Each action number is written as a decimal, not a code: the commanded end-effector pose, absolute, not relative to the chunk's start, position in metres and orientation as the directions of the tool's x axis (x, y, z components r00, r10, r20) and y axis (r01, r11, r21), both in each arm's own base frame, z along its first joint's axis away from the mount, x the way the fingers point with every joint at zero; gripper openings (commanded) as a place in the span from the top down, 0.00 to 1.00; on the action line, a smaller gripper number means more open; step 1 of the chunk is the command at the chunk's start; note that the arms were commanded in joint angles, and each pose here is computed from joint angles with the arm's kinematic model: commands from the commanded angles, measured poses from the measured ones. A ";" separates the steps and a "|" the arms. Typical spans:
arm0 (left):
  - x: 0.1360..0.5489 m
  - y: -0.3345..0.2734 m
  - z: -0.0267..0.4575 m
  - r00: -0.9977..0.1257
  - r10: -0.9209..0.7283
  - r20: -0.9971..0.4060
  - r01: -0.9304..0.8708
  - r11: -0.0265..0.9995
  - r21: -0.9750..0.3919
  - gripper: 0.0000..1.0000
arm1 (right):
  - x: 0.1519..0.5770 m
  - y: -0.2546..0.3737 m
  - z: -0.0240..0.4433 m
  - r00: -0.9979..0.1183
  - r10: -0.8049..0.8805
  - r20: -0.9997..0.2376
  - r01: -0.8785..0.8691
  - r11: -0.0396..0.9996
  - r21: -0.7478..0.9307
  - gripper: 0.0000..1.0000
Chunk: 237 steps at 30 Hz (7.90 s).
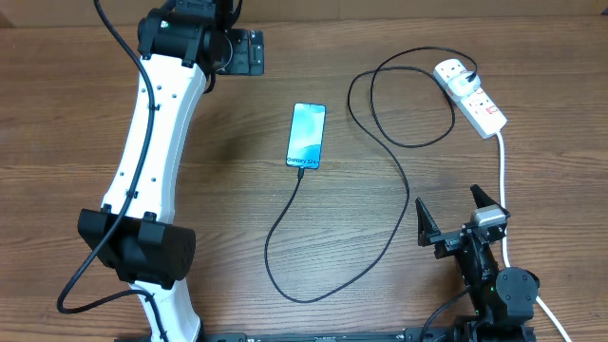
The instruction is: Plug charger to phone and switch on socket
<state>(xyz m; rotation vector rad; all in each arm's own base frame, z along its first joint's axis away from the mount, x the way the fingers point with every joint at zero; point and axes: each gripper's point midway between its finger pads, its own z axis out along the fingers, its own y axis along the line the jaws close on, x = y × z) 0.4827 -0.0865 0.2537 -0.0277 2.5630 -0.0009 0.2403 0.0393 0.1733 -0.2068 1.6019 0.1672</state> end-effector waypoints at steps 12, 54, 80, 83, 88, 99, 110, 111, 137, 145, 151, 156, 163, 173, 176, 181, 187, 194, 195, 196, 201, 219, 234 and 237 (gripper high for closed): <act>0.450 -0.068 0.295 -0.812 -0.005 -0.584 -0.042 0.998 0.049 0.00 | 0.240 0.040 0.173 -0.025 -0.031 -0.999 -0.237 0.971 -0.024 0.00; 0.301 -0.042 0.240 -0.569 -0.080 -0.819 -0.015 0.996 -0.087 0.00 | 0.240 0.040 0.173 -0.025 -0.031 -0.999 -0.238 0.971 -0.024 0.00; 0.267 -0.026 0.224 -0.180 -0.128 -0.975 0.024 0.991 -0.134 0.00 | 0.240 0.040 0.173 -0.025 -0.031 -0.999 -0.237 0.971 -0.024 0.00; 0.262 -0.019 0.226 -0.150 -0.136 -0.979 0.005 0.990 -0.139 0.00 | 0.240 0.040 0.173 -0.025 -0.031 -0.999 -0.237 0.971 -0.024 0.00; 0.256 -0.011 0.222 -0.115 -0.145 -0.983 -0.014 0.989 -0.144 0.00 | 0.240 0.040 0.173 -0.025 -0.031 -0.999 -0.237 0.971 -0.024 0.00; 0.252 -0.005 0.231 -0.013 -0.158 -0.987 -0.014 0.987 -0.158 0.00 | 0.240 0.040 0.173 -0.025 -0.031 -0.999 -0.237 0.971 -0.024 0.00; 0.252 -0.006 0.236 0.077 -0.167 -0.983 0.004 0.986 -0.167 0.00 | 0.240 0.040 0.173 -0.025 -0.031 -0.999 -0.237 0.971 -0.024 0.00; 0.252 -0.006 0.236 0.088 -0.168 -0.982 0.005 0.986 -0.168 0.00 | 0.240 0.040 0.173 -0.025 -0.031 -0.999 -0.237 0.971 -0.024 0.00; 0.245 0.004 0.201 0.112 -0.168 -0.979 -0.025 0.985 -0.171 0.00 | 0.240 0.040 0.173 -0.025 -0.031 -0.999 -0.237 0.971 -0.024 0.00; 0.246 0.004 0.158 -0.063 -0.138 -0.988 -0.050 0.990 -0.135 0.00 | 0.240 0.040 0.173 -0.025 -0.031 -0.999 -0.237 0.971 -0.024 0.00; 0.246 0.002 0.157 -0.066 -0.131 -0.989 -0.040 0.991 -0.128 0.00 | 0.240 0.040 0.173 -0.025 -0.031 -0.999 -0.237 0.971 -0.024 0.00; 0.246 -0.002 0.157 -0.070 -0.131 -0.989 -0.017 0.991 -0.130 0.00 | 0.240 0.040 0.173 -0.025 -0.031 -0.999 -0.237 0.971 -0.024 0.00; 0.246 -0.002 0.157 -0.070 -0.131 -0.989 -0.017 0.991 -0.130 0.00 | 0.240 0.040 0.173 -0.025 -0.031 -0.999 -0.237 0.971 -0.024 0.00; 0.246 -0.002 0.157 -0.070 -0.131 -0.989 -0.017 0.991 -0.130 0.00 | 0.240 0.040 0.173 -0.025 -0.031 -0.999 -0.237 0.971 -0.024 0.00; 0.246 -0.002 0.157 -0.070 -0.131 -0.989 -0.017 0.991 -0.130 0.00 | 0.240 0.040 0.173 -0.025 -0.031 -0.999 -0.237 0.971 -0.024 0.00; 0.246 -0.002 0.157 -0.070 -0.131 -0.989 -0.017 0.991 -0.130 0.00 | 0.240 0.040 0.173 -0.025 -0.031 -0.999 -0.237 0.971 -0.024 0.00; 0.246 -0.002 0.157 -0.070 -0.131 -0.989 -0.017 0.991 -0.130 0.00 | 0.240 0.040 0.173 -0.025 -0.031 -0.999 -0.237 0.971 -0.024 0.00; 0.246 -0.002 0.157 -0.070 -0.131 -0.989 -0.017 0.991 -0.130 0.00 | 0.241 0.038 0.173 -0.026 -0.032 -0.999 -0.223 0.974 -0.025 0.00; 0.246 -0.002 0.157 -0.070 -0.131 -0.989 -0.017 0.991 -0.130 0.00 | 0.241 0.034 0.173 -0.027 -0.032 -0.999 -0.204 0.979 -0.025 0.00; 0.246 -0.002 0.157 -0.070 -0.131 -0.989 -0.017 0.991 -0.130 0.00 | 0.241 0.035 0.173 -0.029 -0.031 -0.999 -0.204 0.979 -0.024 0.00; 0.246 -0.002 0.157 -0.070 -0.131 -0.989 -0.017 0.991 -0.130 0.00 | 0.243 0.025 0.171 -0.059 0.123 -0.991 -0.141 0.982 0.130 0.00; 0.246 -0.002 0.157 -0.070 -0.131 -0.989 -0.017 0.991 -0.130 0.00 | 0.244 0.018 0.171 -0.062 0.174 -0.983 -0.100 0.979 0.179 0.00; 0.246 -0.002 0.157 -0.070 -0.131 -0.989 -0.017 0.991 -0.130 0.00 | 0.244 0.018 0.171 -0.062 0.174 -0.983 -0.100 0.979 0.179 0.00; 0.246 -0.002 0.157 -0.070 -0.131 -0.989 -0.017 0.991 -0.130 0.00 | 0.244 0.018 0.171 -0.062 0.174 -0.983 -0.100 0.979 0.179 0.00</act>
